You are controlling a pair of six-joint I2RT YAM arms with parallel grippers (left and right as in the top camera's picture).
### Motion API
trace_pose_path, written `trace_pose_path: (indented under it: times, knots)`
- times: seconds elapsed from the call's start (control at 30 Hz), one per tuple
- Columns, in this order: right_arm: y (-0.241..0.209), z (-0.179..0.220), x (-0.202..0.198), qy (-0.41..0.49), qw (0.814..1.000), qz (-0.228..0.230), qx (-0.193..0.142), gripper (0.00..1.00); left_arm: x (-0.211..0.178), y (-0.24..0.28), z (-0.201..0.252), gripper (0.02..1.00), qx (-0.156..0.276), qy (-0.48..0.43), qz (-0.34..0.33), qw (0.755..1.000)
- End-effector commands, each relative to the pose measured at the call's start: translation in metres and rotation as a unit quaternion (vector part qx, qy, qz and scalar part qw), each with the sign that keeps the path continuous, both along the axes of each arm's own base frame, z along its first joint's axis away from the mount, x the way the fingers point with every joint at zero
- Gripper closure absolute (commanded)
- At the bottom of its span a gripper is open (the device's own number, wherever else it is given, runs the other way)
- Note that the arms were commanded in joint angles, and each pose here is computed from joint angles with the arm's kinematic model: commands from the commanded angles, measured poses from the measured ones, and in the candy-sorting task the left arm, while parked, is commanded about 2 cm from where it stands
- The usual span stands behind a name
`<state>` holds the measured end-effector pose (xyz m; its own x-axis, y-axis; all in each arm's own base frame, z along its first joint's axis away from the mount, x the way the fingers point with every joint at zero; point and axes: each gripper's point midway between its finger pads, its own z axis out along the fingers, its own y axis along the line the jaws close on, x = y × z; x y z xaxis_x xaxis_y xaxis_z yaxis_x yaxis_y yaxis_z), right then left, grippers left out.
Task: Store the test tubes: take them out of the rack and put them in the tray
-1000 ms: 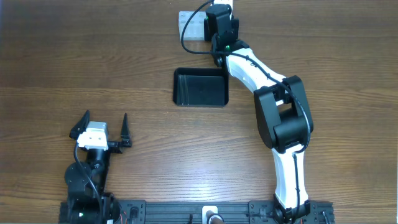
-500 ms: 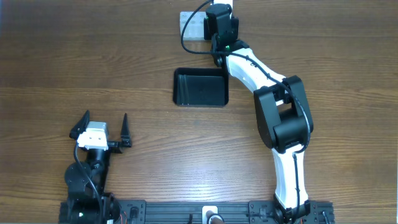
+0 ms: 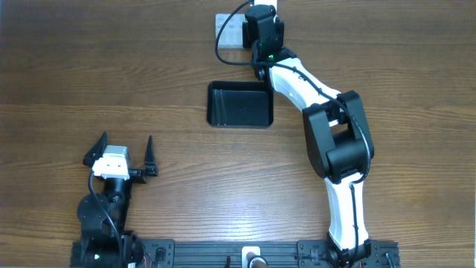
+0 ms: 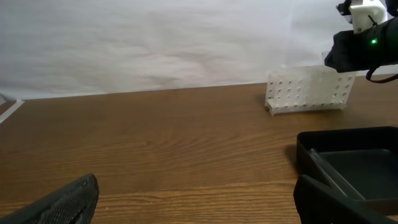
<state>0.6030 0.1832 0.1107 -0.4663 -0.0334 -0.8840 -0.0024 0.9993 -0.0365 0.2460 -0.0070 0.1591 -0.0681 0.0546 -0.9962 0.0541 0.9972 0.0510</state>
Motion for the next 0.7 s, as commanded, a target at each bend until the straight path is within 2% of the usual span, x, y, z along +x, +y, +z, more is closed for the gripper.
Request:
trace_pose_path:
  times: [0.03, 0.33, 0.7]
  knots:
    - [0.017, 0.02, 0.003, -0.021, 1.0, 0.014, 0.003, 0.875, 0.0, -0.003, -0.001, 0.018, -0.006, -0.001, -0.006, 1.0]
    - [0.014, 0.063, -0.002, -0.045, 0.999, 0.016, 0.007, 0.917, 0.0, -0.003, -0.001, 0.018, -0.006, -0.001, -0.006, 1.0]
    - [0.006, 0.159, -0.019, -0.114, 0.993, 0.021, 0.015, 0.921, 0.0, -0.003, -0.001, 0.018, -0.006, -0.001, -0.006, 1.0]
